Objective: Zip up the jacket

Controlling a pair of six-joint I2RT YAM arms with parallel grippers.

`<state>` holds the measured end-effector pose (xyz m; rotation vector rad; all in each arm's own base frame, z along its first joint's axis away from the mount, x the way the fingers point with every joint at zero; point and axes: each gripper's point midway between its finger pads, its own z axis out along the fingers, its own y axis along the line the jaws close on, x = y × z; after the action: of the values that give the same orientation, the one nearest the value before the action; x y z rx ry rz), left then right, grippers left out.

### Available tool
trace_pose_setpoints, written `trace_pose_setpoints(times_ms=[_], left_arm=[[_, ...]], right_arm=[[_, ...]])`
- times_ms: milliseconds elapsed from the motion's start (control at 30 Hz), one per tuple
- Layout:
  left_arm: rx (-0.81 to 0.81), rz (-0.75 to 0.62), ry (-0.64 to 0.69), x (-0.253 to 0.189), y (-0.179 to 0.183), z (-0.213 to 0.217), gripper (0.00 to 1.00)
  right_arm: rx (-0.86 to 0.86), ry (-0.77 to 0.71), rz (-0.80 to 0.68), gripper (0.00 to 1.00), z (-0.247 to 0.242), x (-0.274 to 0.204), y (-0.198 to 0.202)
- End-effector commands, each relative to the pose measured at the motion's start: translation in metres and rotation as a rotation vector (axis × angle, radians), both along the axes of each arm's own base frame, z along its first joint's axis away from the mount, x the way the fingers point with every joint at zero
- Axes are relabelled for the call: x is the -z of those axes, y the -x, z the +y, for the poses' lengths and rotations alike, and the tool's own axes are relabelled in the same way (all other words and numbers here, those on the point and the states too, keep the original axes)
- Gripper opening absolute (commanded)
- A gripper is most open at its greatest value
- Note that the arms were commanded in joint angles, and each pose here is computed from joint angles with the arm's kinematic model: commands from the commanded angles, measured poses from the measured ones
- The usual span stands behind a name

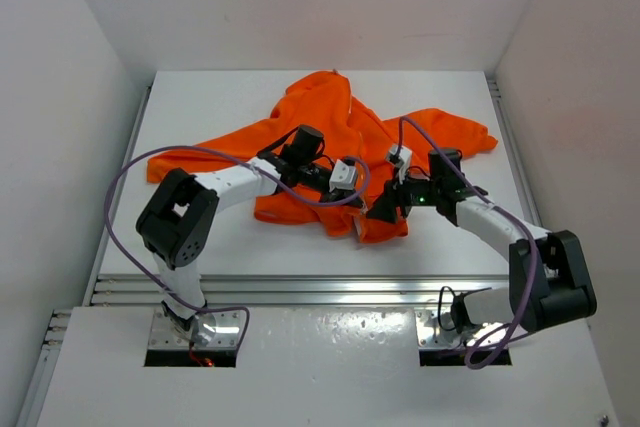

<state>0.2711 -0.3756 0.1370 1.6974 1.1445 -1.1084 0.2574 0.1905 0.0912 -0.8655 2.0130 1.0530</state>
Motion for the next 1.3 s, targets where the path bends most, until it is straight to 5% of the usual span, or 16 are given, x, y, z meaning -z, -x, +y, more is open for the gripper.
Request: trace_pose_setpoints(times_ms=[0, 400, 533, 633, 767, 967, 1267], left_arm=[[0.032, -0.011, 0.051, -0.015, -0.006, -0.004, 0.00], [0.034, 0.007, 0.053, -0.018, -0.009, -0.008, 0.00], [0.041, 0.018, 0.052, -0.017, -0.008, -0.009, 0.00], [0.043, 0.017, 0.049, -0.016, -0.008, -0.008, 0.00], [0.044, 0.014, 0.060, -0.020, -0.011, -0.007, 0.17], [0.030, 0.026, 0.064, -0.021, -0.017, -0.001, 0.37], [-0.015, -0.037, 0.080, -0.041, -0.021, 0.014, 0.41]], right_arm=[[-0.020, -0.030, -0.118, 0.50, 0.009, -0.018, -0.020], [-0.035, -0.066, -0.146, 0.49, 0.020, -0.021, -0.027], [-0.024, -0.068, -0.159, 0.42, 0.020, -0.021, -0.030], [-0.012, -0.075, -0.135, 0.28, 0.021, -0.019, -0.029], [-0.016, -0.074, -0.137, 0.10, 0.020, -0.018, -0.028], [-0.025, -0.074, -0.126, 0.05, 0.020, -0.014, -0.023], [-0.021, -0.058, -0.051, 0.00, 0.018, -0.008, -0.019]])
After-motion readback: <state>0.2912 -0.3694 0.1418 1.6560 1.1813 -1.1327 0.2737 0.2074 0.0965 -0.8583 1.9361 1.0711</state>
